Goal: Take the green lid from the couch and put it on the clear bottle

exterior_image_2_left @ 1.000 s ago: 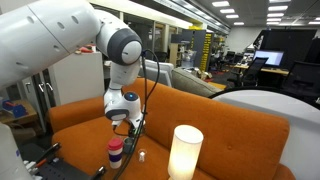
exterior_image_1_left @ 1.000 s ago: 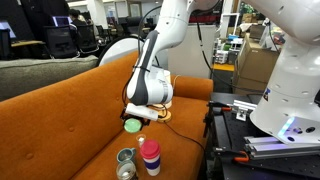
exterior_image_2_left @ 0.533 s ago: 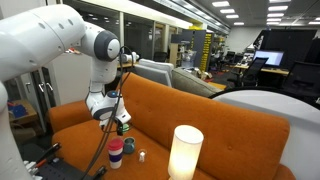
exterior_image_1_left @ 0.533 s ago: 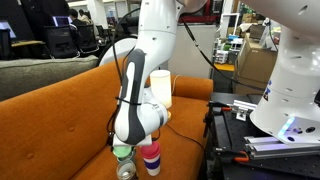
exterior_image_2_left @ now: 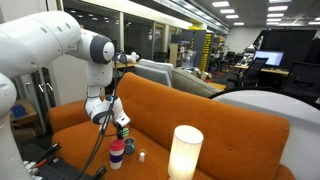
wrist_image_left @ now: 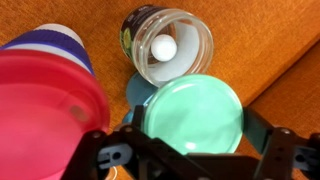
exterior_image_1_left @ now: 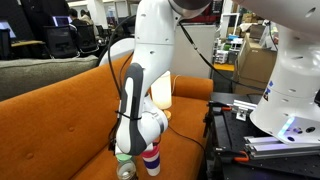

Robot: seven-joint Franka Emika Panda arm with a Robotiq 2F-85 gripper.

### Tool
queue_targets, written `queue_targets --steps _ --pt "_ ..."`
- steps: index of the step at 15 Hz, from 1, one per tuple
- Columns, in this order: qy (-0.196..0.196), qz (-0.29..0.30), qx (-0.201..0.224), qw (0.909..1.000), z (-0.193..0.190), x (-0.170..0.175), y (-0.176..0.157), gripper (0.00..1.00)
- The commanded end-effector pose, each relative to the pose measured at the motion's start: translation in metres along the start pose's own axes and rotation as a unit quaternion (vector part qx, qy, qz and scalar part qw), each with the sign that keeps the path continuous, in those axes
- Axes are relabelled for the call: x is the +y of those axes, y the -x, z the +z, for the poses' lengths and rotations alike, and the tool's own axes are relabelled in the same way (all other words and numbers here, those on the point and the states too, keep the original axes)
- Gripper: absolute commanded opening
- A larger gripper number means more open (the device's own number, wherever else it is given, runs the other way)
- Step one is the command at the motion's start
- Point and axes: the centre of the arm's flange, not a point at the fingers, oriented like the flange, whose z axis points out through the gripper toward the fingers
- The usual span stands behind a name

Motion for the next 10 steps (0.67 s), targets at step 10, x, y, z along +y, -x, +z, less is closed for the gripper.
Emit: queue_targets --steps 10 --pt "0.005 -0.043 0.041 0.9982 -0.031 -0.019 0.009 0.70"
